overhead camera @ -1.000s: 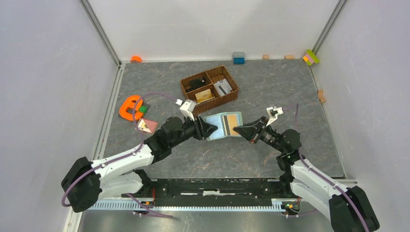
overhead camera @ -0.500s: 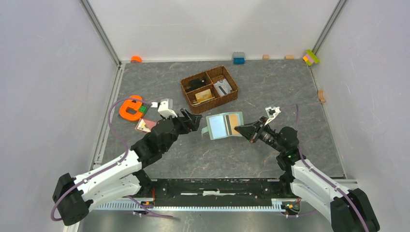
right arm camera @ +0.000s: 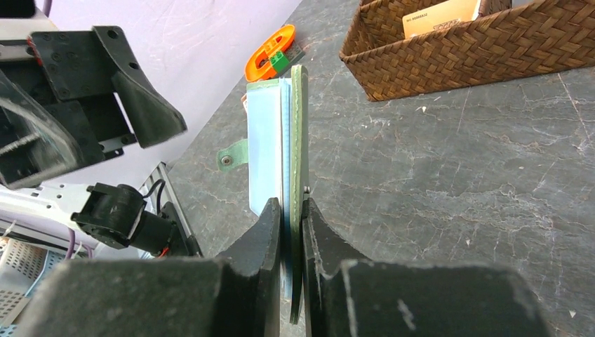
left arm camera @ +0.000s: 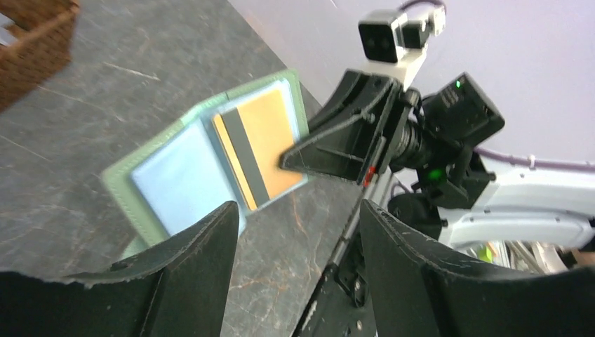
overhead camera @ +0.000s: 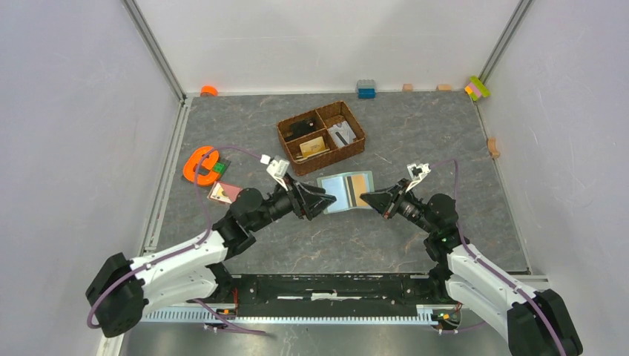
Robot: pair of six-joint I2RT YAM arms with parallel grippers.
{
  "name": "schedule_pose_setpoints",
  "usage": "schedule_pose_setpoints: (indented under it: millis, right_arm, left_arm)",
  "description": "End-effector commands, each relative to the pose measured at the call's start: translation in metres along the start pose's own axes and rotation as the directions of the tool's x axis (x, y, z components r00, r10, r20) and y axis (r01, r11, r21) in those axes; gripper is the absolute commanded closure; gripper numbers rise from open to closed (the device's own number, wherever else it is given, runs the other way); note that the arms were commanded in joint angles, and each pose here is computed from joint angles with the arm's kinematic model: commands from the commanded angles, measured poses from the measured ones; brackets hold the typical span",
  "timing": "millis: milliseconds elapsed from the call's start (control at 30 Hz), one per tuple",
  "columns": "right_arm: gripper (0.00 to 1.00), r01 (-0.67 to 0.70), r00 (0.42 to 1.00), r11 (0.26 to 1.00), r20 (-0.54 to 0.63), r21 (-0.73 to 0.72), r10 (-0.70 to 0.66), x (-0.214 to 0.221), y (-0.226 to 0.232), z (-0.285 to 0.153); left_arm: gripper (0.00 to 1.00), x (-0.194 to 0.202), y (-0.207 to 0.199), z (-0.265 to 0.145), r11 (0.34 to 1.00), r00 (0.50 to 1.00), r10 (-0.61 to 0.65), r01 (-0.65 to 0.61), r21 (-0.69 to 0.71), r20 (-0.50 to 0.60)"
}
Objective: Take the credit cards out of the card holder
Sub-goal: Remove the credit card from the card holder.
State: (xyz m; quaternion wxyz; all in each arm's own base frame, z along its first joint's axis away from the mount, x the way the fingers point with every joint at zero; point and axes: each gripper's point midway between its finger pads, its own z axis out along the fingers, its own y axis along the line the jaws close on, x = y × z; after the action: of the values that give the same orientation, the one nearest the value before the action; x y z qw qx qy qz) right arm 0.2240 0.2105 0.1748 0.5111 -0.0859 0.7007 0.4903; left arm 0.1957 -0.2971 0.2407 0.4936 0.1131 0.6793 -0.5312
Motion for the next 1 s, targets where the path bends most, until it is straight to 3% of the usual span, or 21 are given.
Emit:
schedule_pose_setpoints:
  millis: [0, 167, 500, 967]
  right_arm:
    - [1.00, 0.070, 0.993, 0.994, 0.097, -0.087, -0.061, -0.032, 0.026, 0.003]
    - [1.00, 0.080, 0.989, 0.991, 0.131, -0.112, -0.065, -0.037, 0.034, -0.002]
    - [1.00, 0.030, 0.990, 0.980, 0.142, -0.197, -0.002, -0.038, 0.051, -0.008]
    - [1.00, 0.008, 0.993, 0.957, 0.114, -0.291, 0.026, -0.037, 0.068, -0.010]
  left_arm:
    - [0.30, -0.002, -0.031, 0.013, 0.987, 0.999, 0.034, -0.029, 0.158, -0.027]
    - [0.30, 0.012, -0.009, 0.027, 0.998, 0.997, -0.007, 0.012, 0.063, -0.082]
    - [0.33, 0.016, -0.005, 0.029, 0.999, 0.995, -0.010, 0.015, 0.049, -0.097]
    - [0.44, 0.011, -0.024, 0.026, 0.989, 0.997, 0.003, 0.009, 0.150, -0.080]
